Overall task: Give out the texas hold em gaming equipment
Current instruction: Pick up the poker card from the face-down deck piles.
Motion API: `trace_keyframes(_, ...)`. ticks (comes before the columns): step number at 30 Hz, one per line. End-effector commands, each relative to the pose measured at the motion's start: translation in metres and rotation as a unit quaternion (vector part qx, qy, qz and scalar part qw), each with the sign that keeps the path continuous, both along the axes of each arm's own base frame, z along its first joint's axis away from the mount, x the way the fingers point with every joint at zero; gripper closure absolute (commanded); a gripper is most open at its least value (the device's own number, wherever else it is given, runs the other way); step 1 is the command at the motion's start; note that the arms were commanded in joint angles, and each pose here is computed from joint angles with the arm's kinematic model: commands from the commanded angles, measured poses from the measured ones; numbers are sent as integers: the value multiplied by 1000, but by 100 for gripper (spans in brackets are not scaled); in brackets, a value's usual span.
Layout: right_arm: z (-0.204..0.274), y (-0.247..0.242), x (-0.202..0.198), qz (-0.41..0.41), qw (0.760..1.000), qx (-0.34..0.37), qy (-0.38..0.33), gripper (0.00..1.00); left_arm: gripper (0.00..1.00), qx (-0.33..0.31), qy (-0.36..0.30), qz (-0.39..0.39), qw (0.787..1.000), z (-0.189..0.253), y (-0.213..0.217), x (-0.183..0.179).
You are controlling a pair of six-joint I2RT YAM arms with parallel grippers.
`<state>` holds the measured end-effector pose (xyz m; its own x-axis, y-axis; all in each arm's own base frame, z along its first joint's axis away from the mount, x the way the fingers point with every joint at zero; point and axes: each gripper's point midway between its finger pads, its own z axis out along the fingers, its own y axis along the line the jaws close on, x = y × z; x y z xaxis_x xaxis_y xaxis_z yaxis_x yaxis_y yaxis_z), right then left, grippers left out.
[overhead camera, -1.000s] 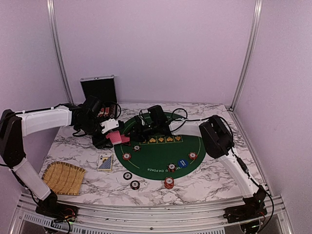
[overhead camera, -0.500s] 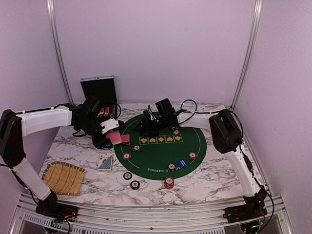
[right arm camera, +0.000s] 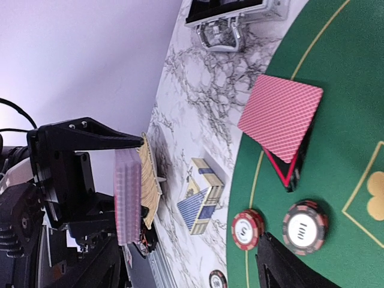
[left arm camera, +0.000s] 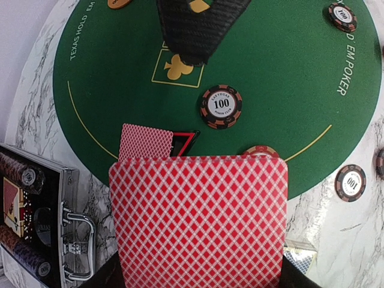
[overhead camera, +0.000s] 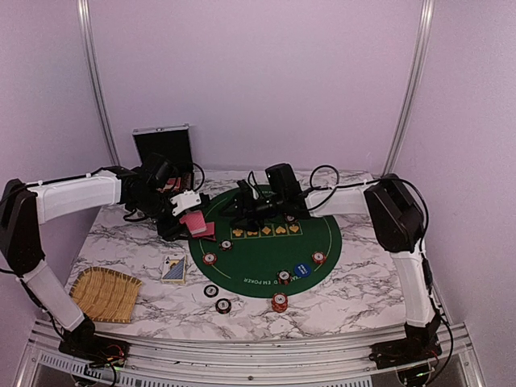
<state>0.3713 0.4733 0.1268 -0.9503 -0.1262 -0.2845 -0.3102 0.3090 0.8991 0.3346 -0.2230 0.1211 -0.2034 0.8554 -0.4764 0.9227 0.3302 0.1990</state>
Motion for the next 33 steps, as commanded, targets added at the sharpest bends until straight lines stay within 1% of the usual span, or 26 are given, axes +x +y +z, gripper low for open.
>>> trace_keyframes(1,37,20,-16,29,998,58,-17,23,92,-13,-8,-5,1000,9,-12,8)
trace_keyframes(13,31,41,-25,46,996,80,0,23,92,-11,-9,-16,1000,8,-25,10)
trace_keyframes(33,14,62,-31,65,994,80,20,22,92,-4,-7,-29,1000,3,-35,6)
